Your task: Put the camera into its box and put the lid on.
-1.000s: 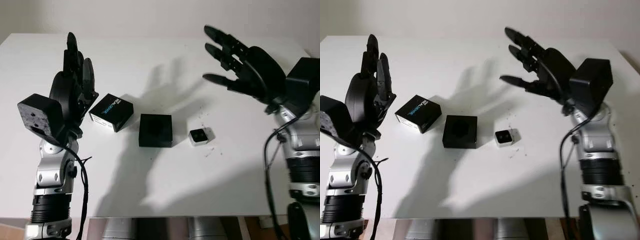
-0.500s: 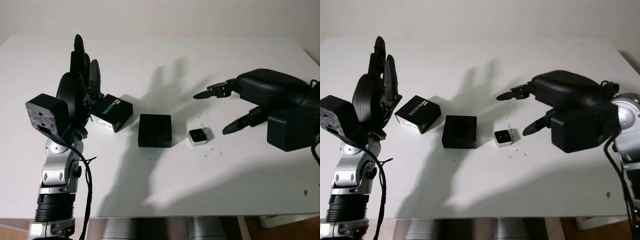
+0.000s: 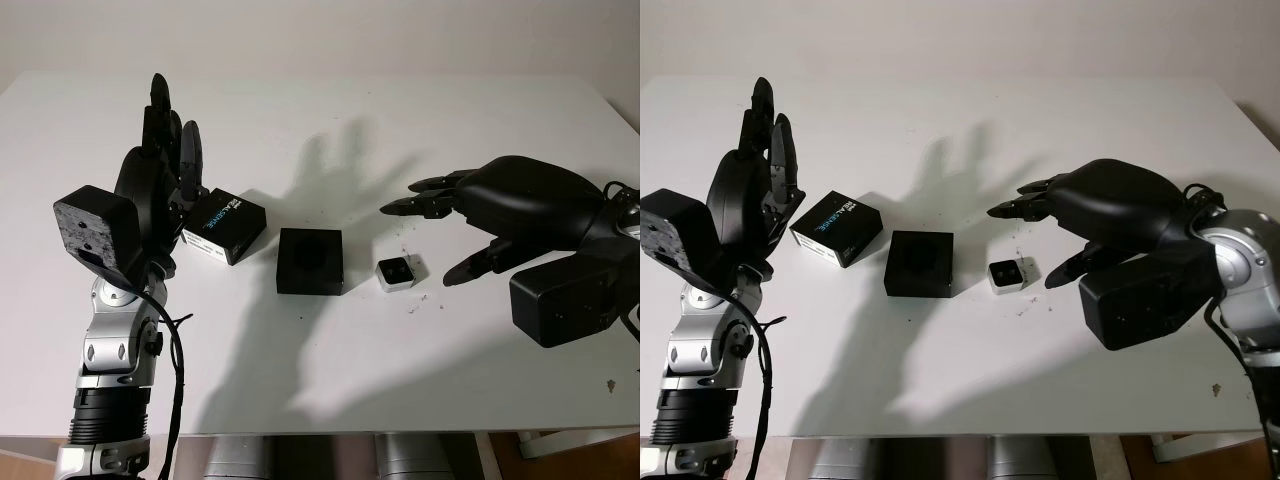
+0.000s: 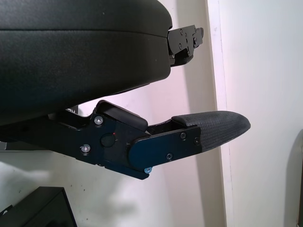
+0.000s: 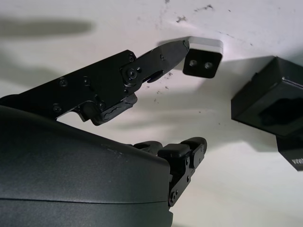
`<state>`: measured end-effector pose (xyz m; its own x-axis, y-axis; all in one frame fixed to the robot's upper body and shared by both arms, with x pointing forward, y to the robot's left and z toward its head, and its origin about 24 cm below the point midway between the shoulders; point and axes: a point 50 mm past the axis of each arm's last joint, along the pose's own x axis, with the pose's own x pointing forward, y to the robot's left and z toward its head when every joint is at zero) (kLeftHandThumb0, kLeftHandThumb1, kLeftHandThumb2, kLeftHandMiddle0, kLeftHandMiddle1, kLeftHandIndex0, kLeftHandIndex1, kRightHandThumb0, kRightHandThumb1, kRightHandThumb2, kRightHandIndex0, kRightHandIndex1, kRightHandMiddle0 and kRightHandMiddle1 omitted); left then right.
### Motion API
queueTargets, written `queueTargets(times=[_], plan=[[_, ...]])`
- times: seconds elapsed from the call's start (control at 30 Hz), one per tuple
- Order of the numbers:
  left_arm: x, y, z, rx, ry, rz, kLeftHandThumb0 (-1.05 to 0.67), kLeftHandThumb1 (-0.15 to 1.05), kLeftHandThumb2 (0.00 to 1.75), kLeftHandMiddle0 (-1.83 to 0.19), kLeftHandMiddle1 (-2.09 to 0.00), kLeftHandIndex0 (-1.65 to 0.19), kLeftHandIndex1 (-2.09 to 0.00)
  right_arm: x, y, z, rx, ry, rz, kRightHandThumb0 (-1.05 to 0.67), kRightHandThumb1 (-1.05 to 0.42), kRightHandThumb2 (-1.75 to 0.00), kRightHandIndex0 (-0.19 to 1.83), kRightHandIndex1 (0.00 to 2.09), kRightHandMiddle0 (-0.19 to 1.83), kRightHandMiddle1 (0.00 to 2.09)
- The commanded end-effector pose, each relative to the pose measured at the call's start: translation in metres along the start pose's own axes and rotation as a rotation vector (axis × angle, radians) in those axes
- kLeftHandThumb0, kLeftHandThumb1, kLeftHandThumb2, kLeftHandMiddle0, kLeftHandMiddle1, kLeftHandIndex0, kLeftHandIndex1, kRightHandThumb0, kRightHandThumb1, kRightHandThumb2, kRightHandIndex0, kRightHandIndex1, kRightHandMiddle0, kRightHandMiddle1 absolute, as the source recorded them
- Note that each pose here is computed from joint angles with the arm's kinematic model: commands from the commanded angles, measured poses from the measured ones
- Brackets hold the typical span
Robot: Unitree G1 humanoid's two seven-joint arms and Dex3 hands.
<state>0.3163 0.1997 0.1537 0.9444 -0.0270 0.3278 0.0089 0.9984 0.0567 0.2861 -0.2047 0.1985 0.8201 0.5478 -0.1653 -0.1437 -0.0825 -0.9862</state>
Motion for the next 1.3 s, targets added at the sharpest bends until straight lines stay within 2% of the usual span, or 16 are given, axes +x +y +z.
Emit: queueTargets(times=[0.0, 0.2, 0.6, 0.83, 1.07, 1.27], plan=[[0.003, 0.001, 0.007, 0.005, -0.030, -0.007, -0.78, 1.05, 0.67, 0.19, 0.00, 0.19, 0.00, 0.000, 0.006, 0.006, 0.029, 0.014, -0.037, -0.59, -0.89, -0.07, 0.33, 0.04, 0.38, 0.04], [0.004, 0.000, 0.008, 0.002, -0.028, -0.011, -0.78, 1.05, 0.67, 0.19, 0.00, 0.19, 0.00, 0.000, 0.020, 0.013, 0.176, 0.117, -0.125, -0.64, -0.93, -0.07, 0.20, 0.01, 0.34, 0.03], [0.002, -0.001, 0.011, -0.003, -0.037, -0.008, -0.78, 1.05, 0.66, 0.19, 0.00, 0.19, 0.00, 0.002, 0.032, 0.022, 0.201, 0.211, -0.127, -0.68, -0.96, -0.06, 0.07, 0.01, 0.26, 0.02], [0.001, 0.000, 0.012, -0.006, -0.032, -0.006, -0.78, 1.05, 0.66, 0.19, 0.00, 0.19, 0.00, 0.003, 0.036, 0.024, 0.181, 0.208, -0.086, -0.70, -0.96, -0.05, 0.05, 0.02, 0.29, 0.04], [0.002, -0.001, 0.012, -0.015, -0.031, 0.007, -0.78, 1.05, 0.65, 0.19, 0.00, 0.19, 0.00, 0.003, 0.037, 0.022, 0.123, 0.211, 0.005, -0.69, -0.94, -0.05, -0.01, 0.02, 0.23, 0.02], [0.002, 0.000, 0.012, -0.015, -0.032, 0.007, -0.77, 1.05, 0.65, 0.19, 0.00, 0.19, 0.00, 0.004, 0.042, 0.019, 0.131, 0.217, 0.024, -0.68, -0.92, -0.05, -0.02, 0.03, 0.23, 0.03]])
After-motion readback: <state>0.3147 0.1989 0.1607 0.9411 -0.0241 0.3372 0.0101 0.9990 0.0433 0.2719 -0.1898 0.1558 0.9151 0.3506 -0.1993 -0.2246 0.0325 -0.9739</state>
